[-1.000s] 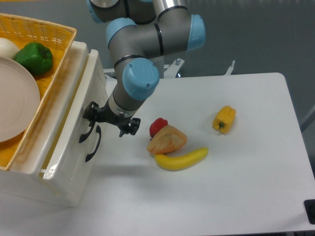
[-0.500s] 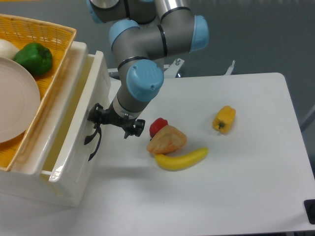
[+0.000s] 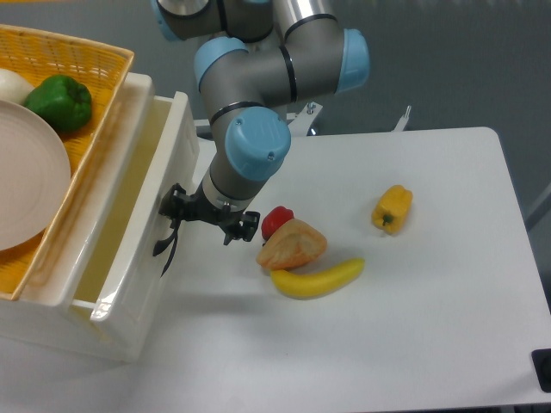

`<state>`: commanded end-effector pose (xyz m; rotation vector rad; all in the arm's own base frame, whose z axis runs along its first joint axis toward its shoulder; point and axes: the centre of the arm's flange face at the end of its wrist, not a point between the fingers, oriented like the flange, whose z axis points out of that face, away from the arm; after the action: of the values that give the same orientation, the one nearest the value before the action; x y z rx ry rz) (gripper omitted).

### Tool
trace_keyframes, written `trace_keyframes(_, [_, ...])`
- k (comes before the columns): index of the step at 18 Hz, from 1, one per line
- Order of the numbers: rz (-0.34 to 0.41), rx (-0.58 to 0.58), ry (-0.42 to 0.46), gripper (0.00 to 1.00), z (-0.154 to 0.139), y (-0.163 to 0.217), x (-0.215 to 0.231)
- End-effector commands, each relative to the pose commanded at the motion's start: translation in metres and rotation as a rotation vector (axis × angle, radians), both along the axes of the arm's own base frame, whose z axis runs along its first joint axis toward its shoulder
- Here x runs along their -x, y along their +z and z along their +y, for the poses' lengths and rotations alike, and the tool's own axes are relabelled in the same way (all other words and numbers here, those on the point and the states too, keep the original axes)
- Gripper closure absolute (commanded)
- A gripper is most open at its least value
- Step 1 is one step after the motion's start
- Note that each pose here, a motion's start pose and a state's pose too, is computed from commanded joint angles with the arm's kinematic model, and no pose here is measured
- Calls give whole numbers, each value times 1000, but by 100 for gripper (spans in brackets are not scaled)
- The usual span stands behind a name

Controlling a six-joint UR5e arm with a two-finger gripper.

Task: Slide the top white drawer open
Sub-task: 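Pull the handle away from the cabinet to slide the drawer out, then keep pulling the drawer handle outward until the drawer is fully extended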

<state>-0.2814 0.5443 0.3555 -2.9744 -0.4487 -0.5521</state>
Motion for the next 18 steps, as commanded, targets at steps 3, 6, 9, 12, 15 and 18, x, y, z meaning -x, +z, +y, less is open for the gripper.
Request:
trace_keyframes(3, [2, -2, 9, 0, -1, 1, 7])
trace_keyframes(6, [3, -4, 20, 0, -4, 1, 14])
trace_keyframes(9, [4, -5, 25, 0, -3, 2, 19])
trace_keyframes(12, [4, -5, 35, 0, -5, 3, 26])
trace_keyframes(15, [9, -15, 22, 0, -9, 3, 33])
trace_keyframes(18, [13, -19, 28, 0, -11, 6, 38])
